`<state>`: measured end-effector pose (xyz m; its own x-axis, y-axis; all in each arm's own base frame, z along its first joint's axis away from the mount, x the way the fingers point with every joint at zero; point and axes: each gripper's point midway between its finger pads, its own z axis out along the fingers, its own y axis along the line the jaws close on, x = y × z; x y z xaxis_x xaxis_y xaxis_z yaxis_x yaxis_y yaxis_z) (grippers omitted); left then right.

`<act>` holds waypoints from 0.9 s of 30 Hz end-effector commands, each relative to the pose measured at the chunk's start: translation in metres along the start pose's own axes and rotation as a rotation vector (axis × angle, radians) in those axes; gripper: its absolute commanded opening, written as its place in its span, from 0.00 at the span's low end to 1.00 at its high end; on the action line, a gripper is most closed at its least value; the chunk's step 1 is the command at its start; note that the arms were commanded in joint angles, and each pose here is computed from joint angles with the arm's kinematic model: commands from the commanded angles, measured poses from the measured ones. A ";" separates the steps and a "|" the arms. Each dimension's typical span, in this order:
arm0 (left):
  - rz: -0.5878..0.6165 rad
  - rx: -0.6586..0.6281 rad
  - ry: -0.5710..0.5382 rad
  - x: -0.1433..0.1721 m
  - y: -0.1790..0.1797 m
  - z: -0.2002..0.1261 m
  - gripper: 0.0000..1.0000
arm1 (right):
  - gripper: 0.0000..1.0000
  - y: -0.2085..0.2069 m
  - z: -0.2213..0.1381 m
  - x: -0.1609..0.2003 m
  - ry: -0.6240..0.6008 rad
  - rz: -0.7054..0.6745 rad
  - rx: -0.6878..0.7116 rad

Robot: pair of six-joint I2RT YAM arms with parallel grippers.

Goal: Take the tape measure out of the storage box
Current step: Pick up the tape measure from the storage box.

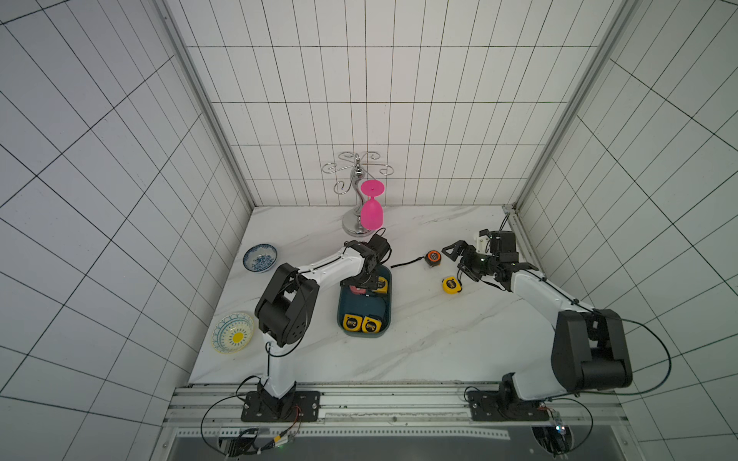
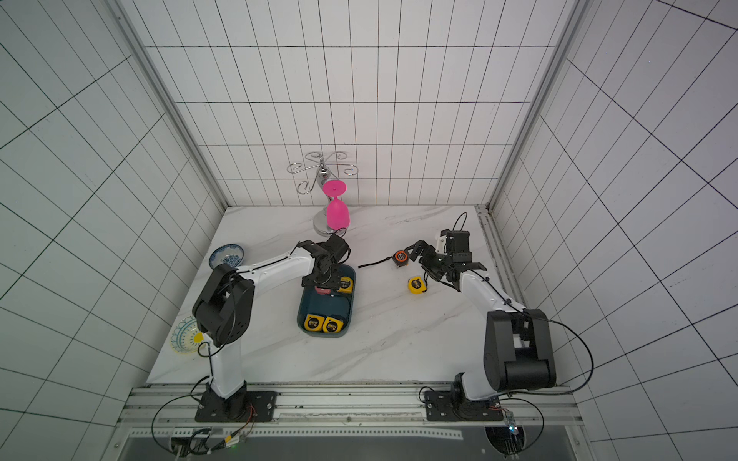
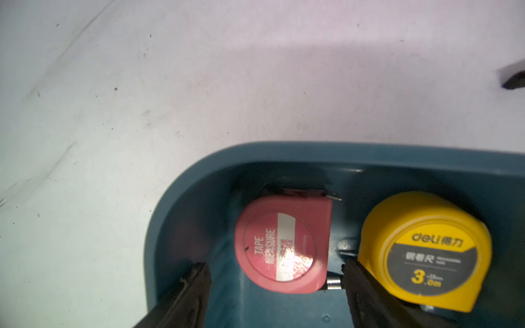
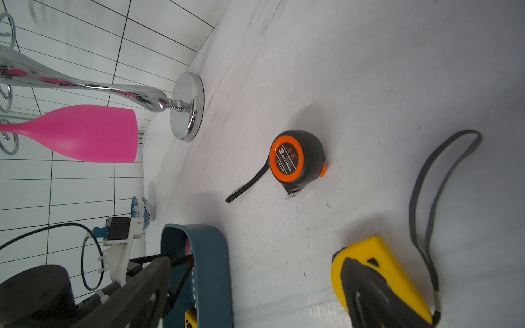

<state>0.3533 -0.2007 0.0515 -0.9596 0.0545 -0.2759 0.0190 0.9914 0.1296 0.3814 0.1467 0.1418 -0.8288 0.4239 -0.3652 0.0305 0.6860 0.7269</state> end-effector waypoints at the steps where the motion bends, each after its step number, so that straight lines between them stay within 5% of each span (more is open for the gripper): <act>1: -0.026 -0.005 -0.032 -0.012 -0.003 0.006 0.75 | 0.97 -0.006 0.001 0.002 0.003 -0.004 0.009; 13: -0.030 0.050 -0.007 -0.009 -0.012 0.010 0.65 | 0.95 -0.008 0.004 0.001 0.009 -0.004 0.014; 27: -0.068 0.044 0.024 -0.008 0.001 0.021 0.68 | 0.95 -0.007 0.009 0.000 0.023 -0.001 0.005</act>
<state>0.3638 -0.1976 0.0369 -0.9659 -0.0033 -0.2589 -0.0260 0.9961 0.0841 0.3818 0.1475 0.1310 -0.8407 0.4183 -0.3438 0.0464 0.6883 0.7240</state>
